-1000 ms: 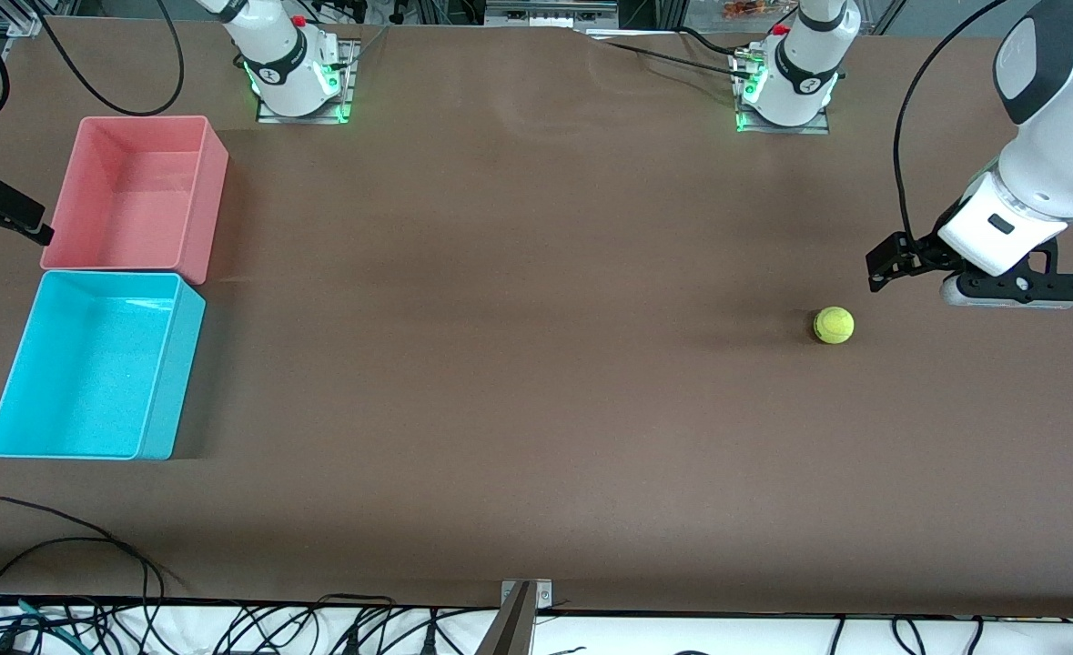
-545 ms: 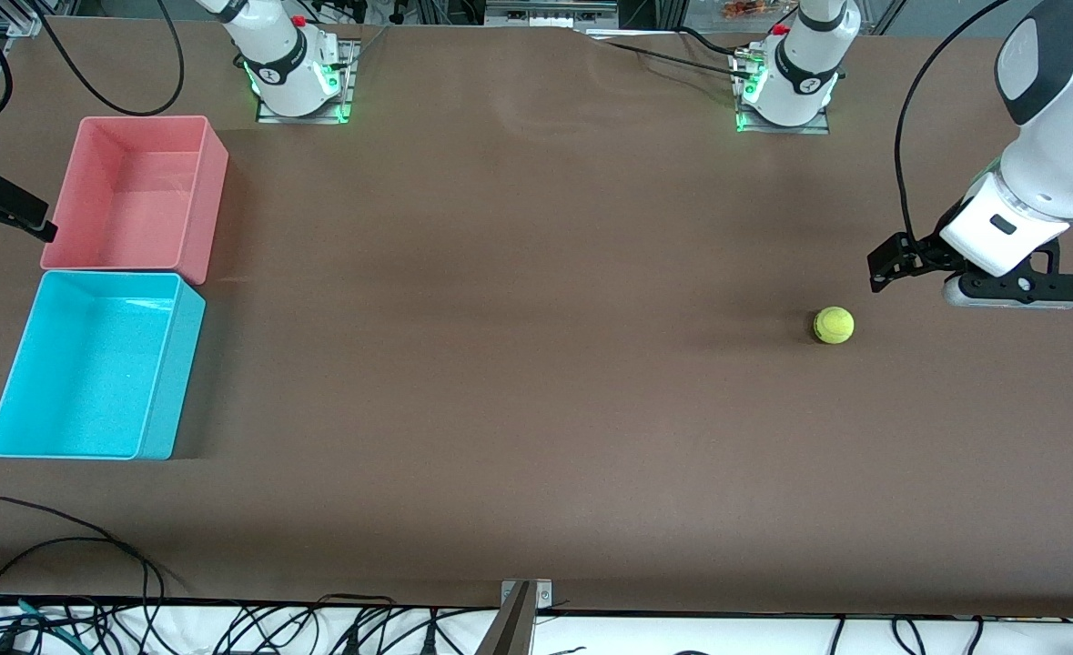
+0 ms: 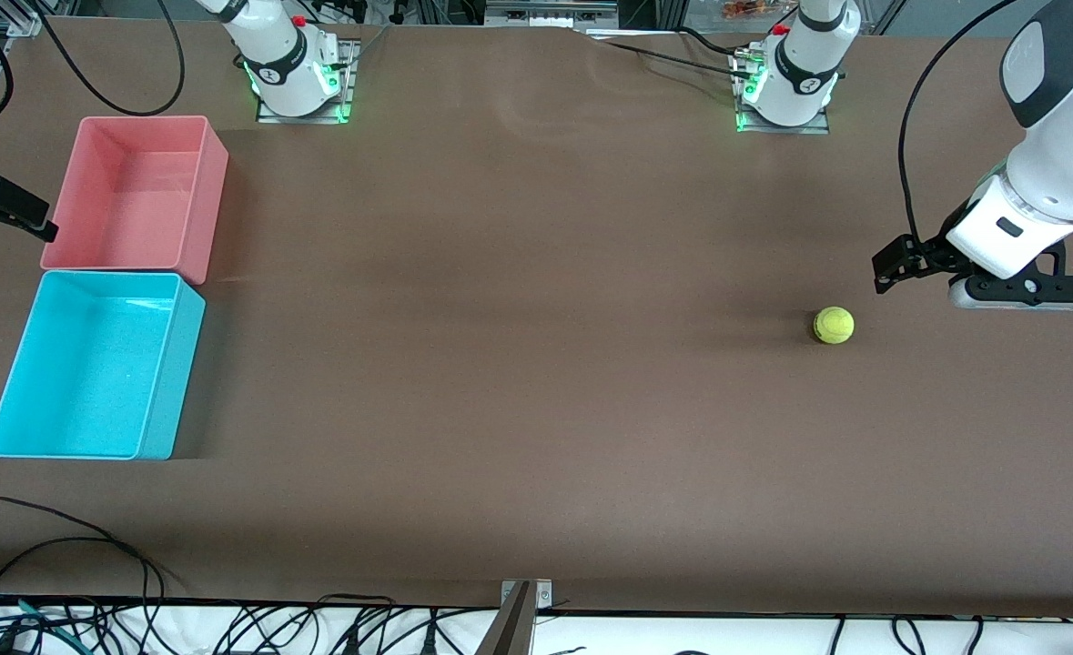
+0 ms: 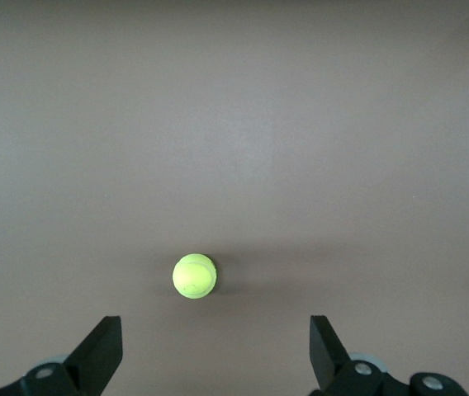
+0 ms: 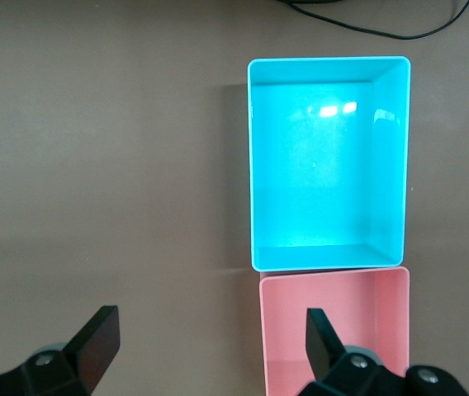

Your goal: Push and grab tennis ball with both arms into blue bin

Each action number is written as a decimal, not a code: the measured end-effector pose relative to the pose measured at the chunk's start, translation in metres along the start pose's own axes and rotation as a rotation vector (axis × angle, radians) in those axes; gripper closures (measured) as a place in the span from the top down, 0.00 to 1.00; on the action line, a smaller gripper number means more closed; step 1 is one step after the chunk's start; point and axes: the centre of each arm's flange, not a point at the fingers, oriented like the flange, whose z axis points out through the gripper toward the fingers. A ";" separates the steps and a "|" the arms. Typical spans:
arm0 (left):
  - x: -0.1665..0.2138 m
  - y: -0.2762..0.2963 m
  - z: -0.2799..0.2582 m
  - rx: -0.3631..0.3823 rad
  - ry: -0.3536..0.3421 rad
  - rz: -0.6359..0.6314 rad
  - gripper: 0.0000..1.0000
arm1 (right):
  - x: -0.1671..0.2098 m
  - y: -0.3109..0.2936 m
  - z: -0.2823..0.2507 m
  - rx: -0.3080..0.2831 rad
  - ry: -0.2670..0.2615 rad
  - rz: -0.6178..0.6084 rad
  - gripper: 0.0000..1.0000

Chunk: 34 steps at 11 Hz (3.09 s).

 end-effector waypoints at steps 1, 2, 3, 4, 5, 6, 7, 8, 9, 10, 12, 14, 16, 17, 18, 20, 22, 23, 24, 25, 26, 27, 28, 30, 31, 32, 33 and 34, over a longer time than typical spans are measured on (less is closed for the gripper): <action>0.000 -0.001 0.000 0.000 0.000 -0.002 1.00 | 0.000 0.000 0.000 0.000 0.000 0.000 1.00; 0.000 -0.002 0.000 0.000 0.000 -0.003 1.00 | 0.000 0.000 0.000 0.000 0.000 0.000 1.00; 0.000 -0.002 0.000 0.000 0.000 -0.003 1.00 | 0.000 0.000 0.000 0.000 0.000 0.000 1.00; 0.001 -0.003 0.000 0.000 0.000 -0.005 1.00 | 0.000 0.000 0.000 0.000 0.000 0.000 1.00; 0.002 -0.008 0.000 0.000 0.002 -0.014 1.00 | 0.000 0.000 0.000 0.000 0.000 0.000 1.00; 0.005 -0.016 -0.003 0.000 0.008 -0.028 1.00 | 0.000 0.000 0.000 0.000 -0.001 0.000 1.00; 0.008 -0.024 -0.004 0.000 0.012 -0.042 1.00 | 0.000 0.000 0.000 0.000 -0.001 0.000 1.00; 0.011 -0.031 -0.005 0.000 0.015 -0.053 1.00 | 0.000 0.000 0.000 0.000 0.000 0.000 1.00; 0.013 -0.038 -0.002 0.001 0.011 -0.065 1.00 | 0.000 0.000 0.000 0.000 0.000 0.000 1.00; 0.015 -0.050 0.003 0.001 0.002 -0.085 1.00 | 0.000 0.000 0.000 0.000 0.000 0.000 1.00; 0.018 -0.074 0.010 0.000 -0.009 -0.126 0.81 | 0.000 0.000 0.000 0.000 0.000 0.000 1.00; 0.018 -0.080 0.009 0.000 -0.012 -0.174 0.69 | 0.000 0.000 0.000 0.000 0.000 0.001 1.00; 0.017 -0.090 0.011 0.001 -0.023 -0.243 0.42 | -0.001 0.000 0.000 0.000 -0.004 0.001 1.00; 0.018 -0.099 0.016 0.002 -0.032 -0.266 0.30 | -0.001 0.001 0.000 0.000 -0.005 0.001 1.00; 0.018 -0.108 0.023 0.002 -0.042 -0.289 0.16 | -0.001 0.001 0.000 0.000 -0.005 0.001 1.00; 0.019 -0.119 0.034 0.003 -0.060 -0.420 0.01 | -0.001 0.001 0.000 0.000 -0.005 0.002 1.00; 0.021 -0.117 0.041 0.008 -0.073 -0.546 0.01 | -0.001 0.001 0.000 0.000 -0.005 0.002 1.00; 0.021 -0.118 0.044 0.011 -0.080 -0.609 0.01 | -0.001 0.001 0.000 0.000 -0.006 0.002 1.00; 0.021 -0.121 0.049 0.015 -0.093 -0.673 0.01 | -0.001 0.001 0.000 0.000 -0.006 0.003 1.00; 0.020 -0.125 0.056 0.020 -0.108 -0.746 0.01 | -0.001 0.002 0.000 0.000 -0.006 0.003 1.00; 0.019 -0.133 0.065 0.025 -0.126 -0.833 0.01 | -0.001 0.002 0.000 0.000 -0.006 0.003 1.00; 0.017 -0.142 0.077 0.019 -0.153 -0.924 0.01 | -0.001 0.002 0.000 0.000 -0.006 0.003 1.00; 0.014 -0.156 0.092 0.013 -0.185 -1.002 0.01 | -0.001 0.002 0.000 0.000 -0.006 0.003 1.00; 0.007 -0.178 0.123 0.032 -0.239 -1.127 0.01 | -0.001 0.002 0.000 0.000 -0.006 0.004 1.00; 0.002 -0.181 0.143 0.043 -0.257 -1.180 0.01 | -0.001 0.002 0.000 0.000 -0.006 0.004 1.00; -0.005 -0.180 0.169 0.064 -0.252 -1.219 0.01 | -0.001 0.002 0.000 0.000 -0.006 0.004 1.00; -0.014 -0.176 0.193 0.085 -0.246 -1.260 0.01 | -0.001 0.002 0.000 0.000 -0.006 0.004 1.00; -0.024 -0.171 0.214 0.094 -0.239 -1.308 0.01 | -0.001 0.002 0.000 0.000 -0.006 0.004 1.00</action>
